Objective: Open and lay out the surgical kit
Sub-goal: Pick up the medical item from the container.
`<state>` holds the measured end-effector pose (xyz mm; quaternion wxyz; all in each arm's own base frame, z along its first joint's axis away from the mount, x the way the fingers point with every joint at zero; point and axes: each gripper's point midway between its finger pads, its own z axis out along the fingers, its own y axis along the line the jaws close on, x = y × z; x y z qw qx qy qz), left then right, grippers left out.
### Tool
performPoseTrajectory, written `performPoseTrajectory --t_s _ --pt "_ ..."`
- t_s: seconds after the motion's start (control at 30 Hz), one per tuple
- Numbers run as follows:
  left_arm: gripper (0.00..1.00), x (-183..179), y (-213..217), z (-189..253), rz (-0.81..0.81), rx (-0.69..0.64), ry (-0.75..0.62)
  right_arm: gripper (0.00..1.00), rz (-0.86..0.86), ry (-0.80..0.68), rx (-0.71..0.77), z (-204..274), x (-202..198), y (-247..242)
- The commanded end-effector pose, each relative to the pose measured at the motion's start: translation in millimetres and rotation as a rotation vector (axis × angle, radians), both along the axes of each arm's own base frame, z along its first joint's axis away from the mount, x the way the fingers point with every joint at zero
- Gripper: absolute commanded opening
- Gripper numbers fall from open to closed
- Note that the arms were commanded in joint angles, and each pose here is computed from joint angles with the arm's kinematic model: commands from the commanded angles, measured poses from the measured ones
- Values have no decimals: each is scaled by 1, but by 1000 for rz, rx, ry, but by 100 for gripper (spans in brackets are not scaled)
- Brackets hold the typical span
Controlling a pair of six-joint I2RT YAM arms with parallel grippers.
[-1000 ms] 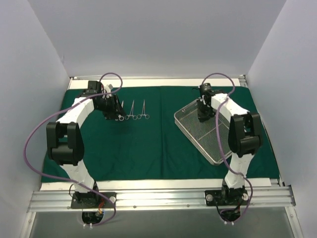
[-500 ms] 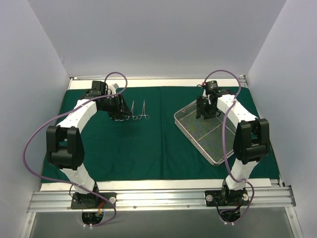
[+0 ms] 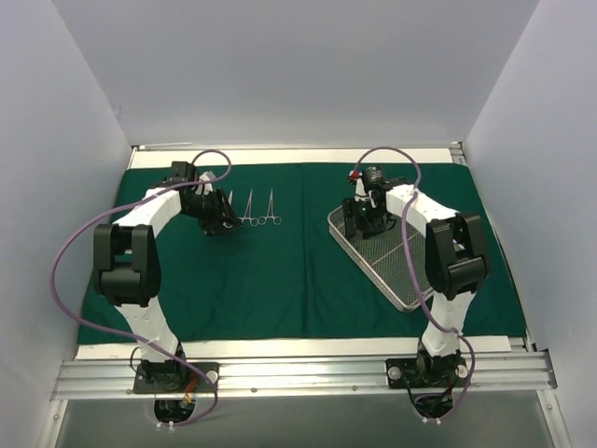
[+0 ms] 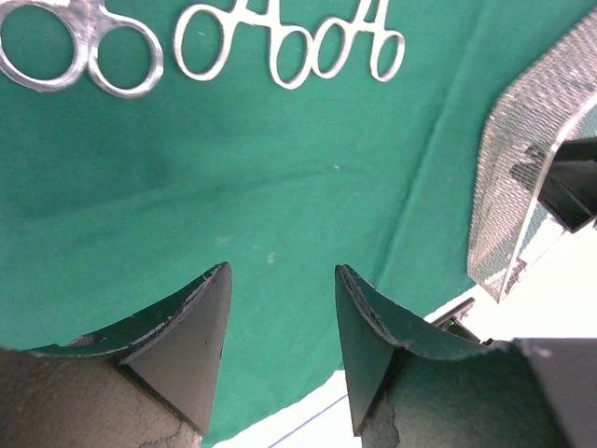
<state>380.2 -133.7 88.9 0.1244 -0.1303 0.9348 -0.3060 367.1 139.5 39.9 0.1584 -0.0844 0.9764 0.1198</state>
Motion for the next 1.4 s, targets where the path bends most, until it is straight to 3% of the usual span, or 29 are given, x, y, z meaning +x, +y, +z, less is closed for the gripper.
performPoseTrajectory --t_s 0.0,0.17,0.37,0.47,0.63,0.87,1.07,1.37 --pt "57 13 4 7 23 21 -10 53 31 43 -47 -9 -11 3" --pt "57 22 5 7 17 31 -25 50 1 86 -187 -26 -25 -17" --pt "57 36 6 12 -10 51 -102 32 -76 136 -334 -35 -34 -48" --pt "58 38 8 12 -46 83 -140 20 -134 143 -318 -32 -35 -57" --pt "58 36 10 6 -93 112 -146 12 -216 109 -226 -17 -35 -71" --pt "58 47 11 5 -147 125 -166 1 -276 45 -221 17 -36 -94" --pt "58 53 12 -9 -121 70 -125 0 -241 59 -71 30 -28 -72" --pt "57 63 24 -9 -81 39 -102 0 -264 74 -79 39 -16 -71"
